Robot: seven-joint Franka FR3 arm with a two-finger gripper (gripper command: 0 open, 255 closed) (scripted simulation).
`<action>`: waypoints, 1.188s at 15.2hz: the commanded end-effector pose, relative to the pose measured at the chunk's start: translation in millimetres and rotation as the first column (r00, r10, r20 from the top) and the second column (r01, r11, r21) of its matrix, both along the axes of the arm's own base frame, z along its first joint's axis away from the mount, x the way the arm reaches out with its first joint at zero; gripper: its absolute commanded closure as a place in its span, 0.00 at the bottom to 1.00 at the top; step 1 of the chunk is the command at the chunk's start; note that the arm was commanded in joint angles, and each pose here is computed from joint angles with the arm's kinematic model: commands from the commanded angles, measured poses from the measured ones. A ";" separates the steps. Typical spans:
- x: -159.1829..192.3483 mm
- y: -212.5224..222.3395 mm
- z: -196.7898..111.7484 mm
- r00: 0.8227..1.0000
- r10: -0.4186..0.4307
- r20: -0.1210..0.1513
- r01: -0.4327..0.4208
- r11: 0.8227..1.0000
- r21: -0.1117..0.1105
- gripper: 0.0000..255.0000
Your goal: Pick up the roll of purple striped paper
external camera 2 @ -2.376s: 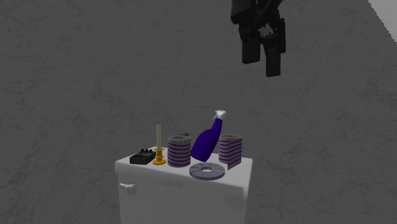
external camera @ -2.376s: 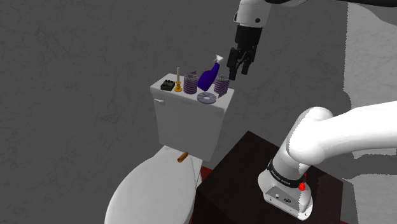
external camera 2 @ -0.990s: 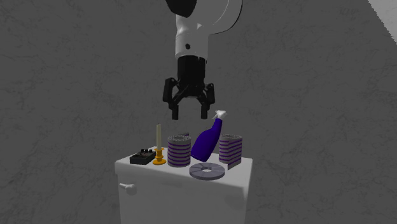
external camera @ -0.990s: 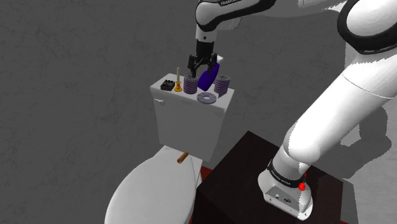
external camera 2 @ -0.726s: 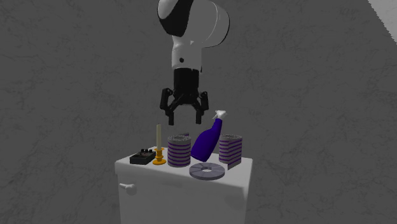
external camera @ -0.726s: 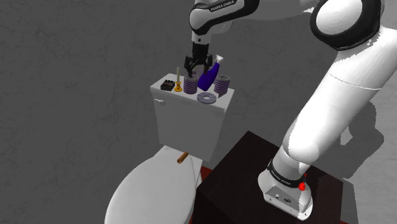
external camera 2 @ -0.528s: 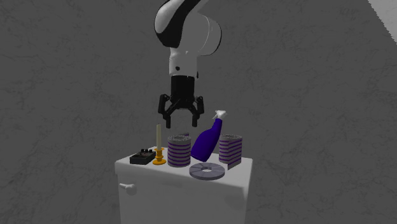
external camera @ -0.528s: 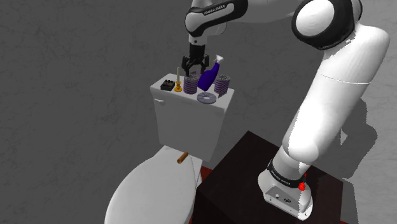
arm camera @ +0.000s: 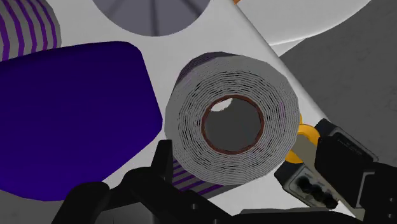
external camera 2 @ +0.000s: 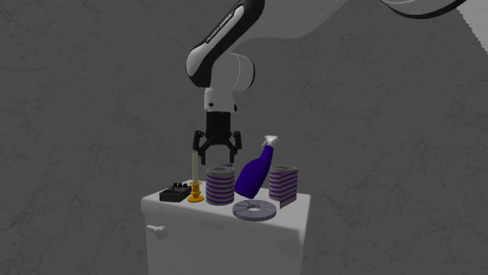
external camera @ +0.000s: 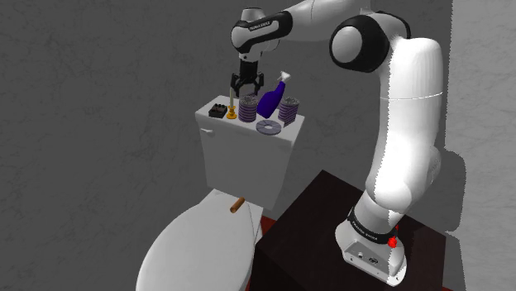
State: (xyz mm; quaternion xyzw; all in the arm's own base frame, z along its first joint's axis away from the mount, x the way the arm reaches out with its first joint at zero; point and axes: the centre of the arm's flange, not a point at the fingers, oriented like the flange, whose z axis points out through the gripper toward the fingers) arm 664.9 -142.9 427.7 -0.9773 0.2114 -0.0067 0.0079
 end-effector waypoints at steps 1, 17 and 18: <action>14.8 -12.1 -6.1 1.000 -0.022 0.002 0.022 1.000 -0.003 0.00; 14.9 -11.7 -46.3 1.000 -0.022 0.002 0.022 1.000 -0.003 1.00; 14.8 -11.8 -46.3 1.000 -0.022 0.002 0.022 1.000 -0.003 1.00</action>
